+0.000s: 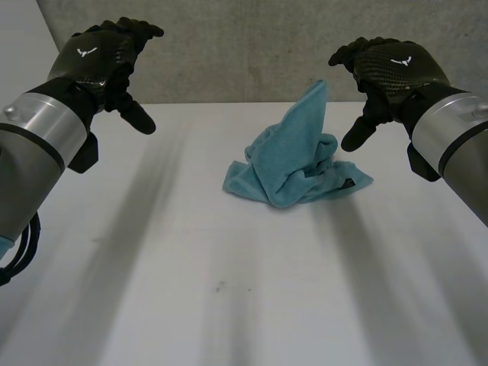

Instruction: Fold the laundry

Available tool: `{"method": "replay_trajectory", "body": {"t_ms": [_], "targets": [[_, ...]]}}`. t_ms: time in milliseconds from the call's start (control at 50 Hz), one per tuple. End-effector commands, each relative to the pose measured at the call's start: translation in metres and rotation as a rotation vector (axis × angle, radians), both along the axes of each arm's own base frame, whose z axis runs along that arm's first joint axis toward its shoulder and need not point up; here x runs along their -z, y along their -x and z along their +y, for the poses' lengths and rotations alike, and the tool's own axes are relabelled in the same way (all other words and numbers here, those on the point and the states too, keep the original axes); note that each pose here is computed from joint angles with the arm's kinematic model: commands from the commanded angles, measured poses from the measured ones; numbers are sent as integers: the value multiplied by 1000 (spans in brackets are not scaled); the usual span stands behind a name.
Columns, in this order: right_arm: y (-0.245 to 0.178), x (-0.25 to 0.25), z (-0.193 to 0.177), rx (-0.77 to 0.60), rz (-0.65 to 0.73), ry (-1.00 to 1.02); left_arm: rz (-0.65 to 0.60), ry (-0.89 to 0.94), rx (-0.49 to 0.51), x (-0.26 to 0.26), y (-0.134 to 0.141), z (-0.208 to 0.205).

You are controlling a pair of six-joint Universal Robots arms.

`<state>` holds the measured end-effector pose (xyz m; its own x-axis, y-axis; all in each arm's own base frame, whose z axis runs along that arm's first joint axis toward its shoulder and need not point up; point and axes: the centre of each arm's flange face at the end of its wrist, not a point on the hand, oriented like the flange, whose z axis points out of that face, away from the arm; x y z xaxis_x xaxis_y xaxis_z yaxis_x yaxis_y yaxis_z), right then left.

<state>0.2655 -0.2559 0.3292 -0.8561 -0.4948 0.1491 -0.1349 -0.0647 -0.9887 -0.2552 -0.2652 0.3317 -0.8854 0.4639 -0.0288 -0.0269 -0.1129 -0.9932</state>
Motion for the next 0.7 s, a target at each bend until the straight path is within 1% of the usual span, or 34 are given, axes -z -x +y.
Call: {"method": "replay_trajectory", "body": {"t_ms": [20, 140, 180, 220, 240, 280, 300, 340, 360, 400, 460, 500, 520, 560, 620, 640, 700], "targets": [[-2, 10, -6, -2, 55, 1, -5, -15, 0, 5, 1, -1], [-7, 28, -17, -6, 130, -10, 2, -28, -1, 8, 3, -2], [-10, 35, -25, -6, 166, 2, 1, -35, 6, 10, 5, -1], [-14, 40, -32, -9, 174, 6, -1, -44, 6, 13, 6, -2], [-14, 41, -32, -9, 174, 6, -6, -57, 6, 18, 7, -4], [-22, 52, -50, -9, 181, 24, -8, -70, 9, 22, 8, -5], [-22, 52, -50, -9, 181, 25, -12, -78, 13, 26, 10, -5], [-30, 66, -71, -6, 175, 43, -19, -87, 17, 30, 12, -6], [-31, 66, -71, -6, 175, 43, -23, -95, 25, 33, 15, -5], [-40, 80, -93, -4, 162, 76, -25, -101, 28, 36, 16, -5], [-46, 86, -104, -12, 150, 104, -31, -115, 30, 42, 18, -7], [-57, 103, -122, -40, 139, 133, -35, -121, 29, 45, 18, -9], [-57, 103, -122, -40, 139, 133, -38, -127, 26, 48, 19, -10], [-68, 127, -135, -93, 141, 132, -39, -131, 23, 50, 19, -11], [-73, 139, -141, -113, 142, 128, -45, -142, 15, 55, 19, -12], [-78, 151, -146, -134, 146, 125, -45, -142, 15, 55, 19, -12], [-84, 168, -155, -138, 161, 140, -49, -152, 11, 59, 19, -14]]}}
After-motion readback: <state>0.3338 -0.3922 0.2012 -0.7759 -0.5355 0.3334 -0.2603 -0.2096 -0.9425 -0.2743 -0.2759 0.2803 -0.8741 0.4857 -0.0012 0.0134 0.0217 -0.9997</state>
